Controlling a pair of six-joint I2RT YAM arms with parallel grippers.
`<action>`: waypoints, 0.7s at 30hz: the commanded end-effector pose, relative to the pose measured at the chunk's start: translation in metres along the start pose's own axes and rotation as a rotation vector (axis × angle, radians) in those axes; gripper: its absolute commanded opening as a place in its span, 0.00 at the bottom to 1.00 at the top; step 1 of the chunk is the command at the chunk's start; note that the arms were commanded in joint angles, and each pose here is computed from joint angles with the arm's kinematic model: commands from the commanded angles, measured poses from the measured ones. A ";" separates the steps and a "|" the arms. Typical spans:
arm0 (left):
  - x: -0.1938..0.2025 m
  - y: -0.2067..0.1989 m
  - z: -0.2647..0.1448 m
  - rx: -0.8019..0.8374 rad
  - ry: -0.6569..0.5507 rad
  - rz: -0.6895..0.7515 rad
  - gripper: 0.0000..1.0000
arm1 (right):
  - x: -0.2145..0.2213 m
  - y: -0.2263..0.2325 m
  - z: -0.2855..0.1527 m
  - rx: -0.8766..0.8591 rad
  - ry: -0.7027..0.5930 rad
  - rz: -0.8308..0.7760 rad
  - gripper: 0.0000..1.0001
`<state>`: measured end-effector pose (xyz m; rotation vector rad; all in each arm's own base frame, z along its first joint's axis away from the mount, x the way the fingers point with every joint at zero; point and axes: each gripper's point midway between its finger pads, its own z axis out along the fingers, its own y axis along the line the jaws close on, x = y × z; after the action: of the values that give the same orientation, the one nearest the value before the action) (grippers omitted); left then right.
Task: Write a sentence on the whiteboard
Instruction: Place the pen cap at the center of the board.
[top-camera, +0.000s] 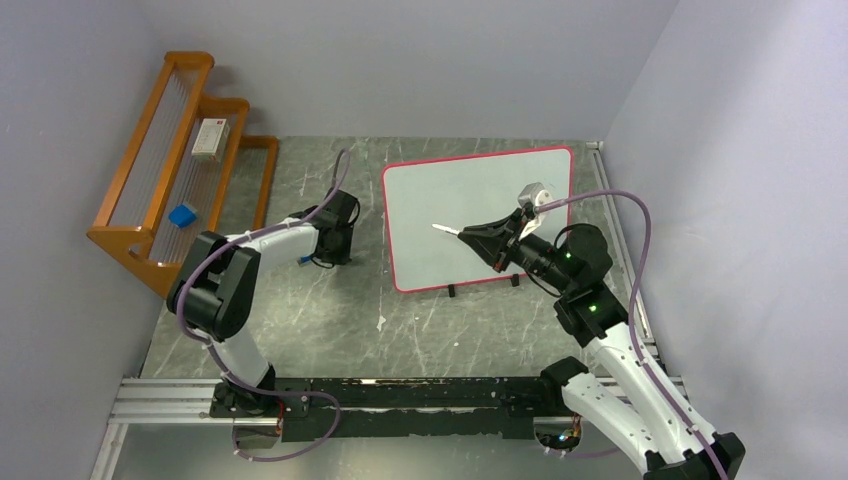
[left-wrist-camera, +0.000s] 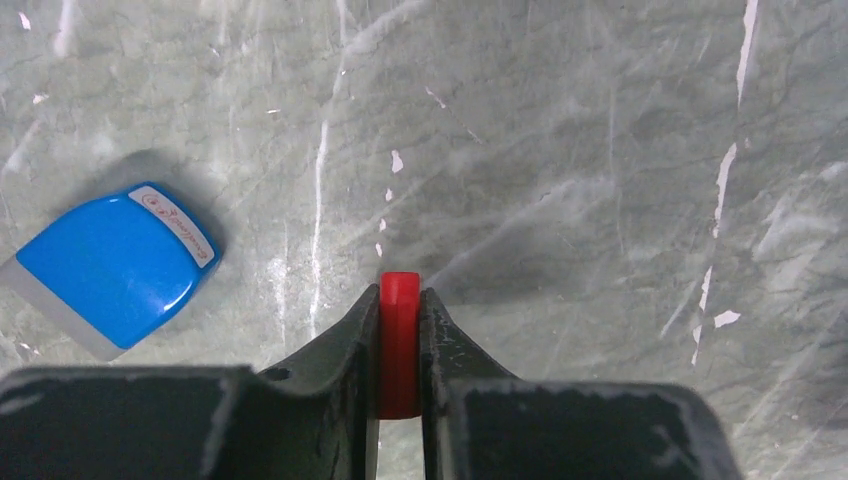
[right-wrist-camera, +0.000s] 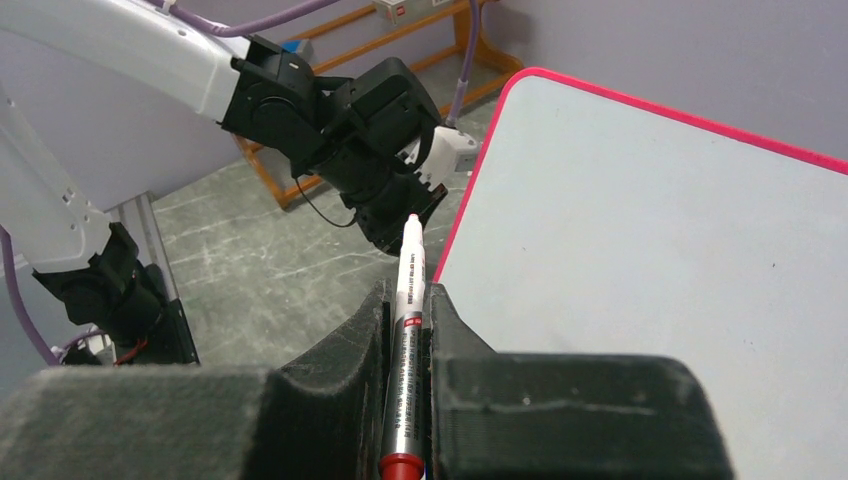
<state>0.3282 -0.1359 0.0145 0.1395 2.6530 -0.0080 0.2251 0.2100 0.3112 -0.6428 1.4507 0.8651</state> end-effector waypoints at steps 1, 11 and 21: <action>-0.013 -0.001 0.006 -0.010 -0.022 -0.026 0.20 | 0.000 0.001 0.000 0.001 -0.001 -0.015 0.00; -0.018 0.004 -0.010 -0.020 -0.053 -0.032 0.33 | -0.001 0.000 -0.001 0.020 -0.003 -0.022 0.00; -0.055 0.005 -0.067 0.052 -0.202 -0.067 0.56 | -0.006 0.002 -0.003 0.032 -0.011 -0.027 0.00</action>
<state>0.3381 -0.1364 0.0574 0.0919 2.5482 -0.0535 0.2243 0.2103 0.3069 -0.6344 1.4715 0.8437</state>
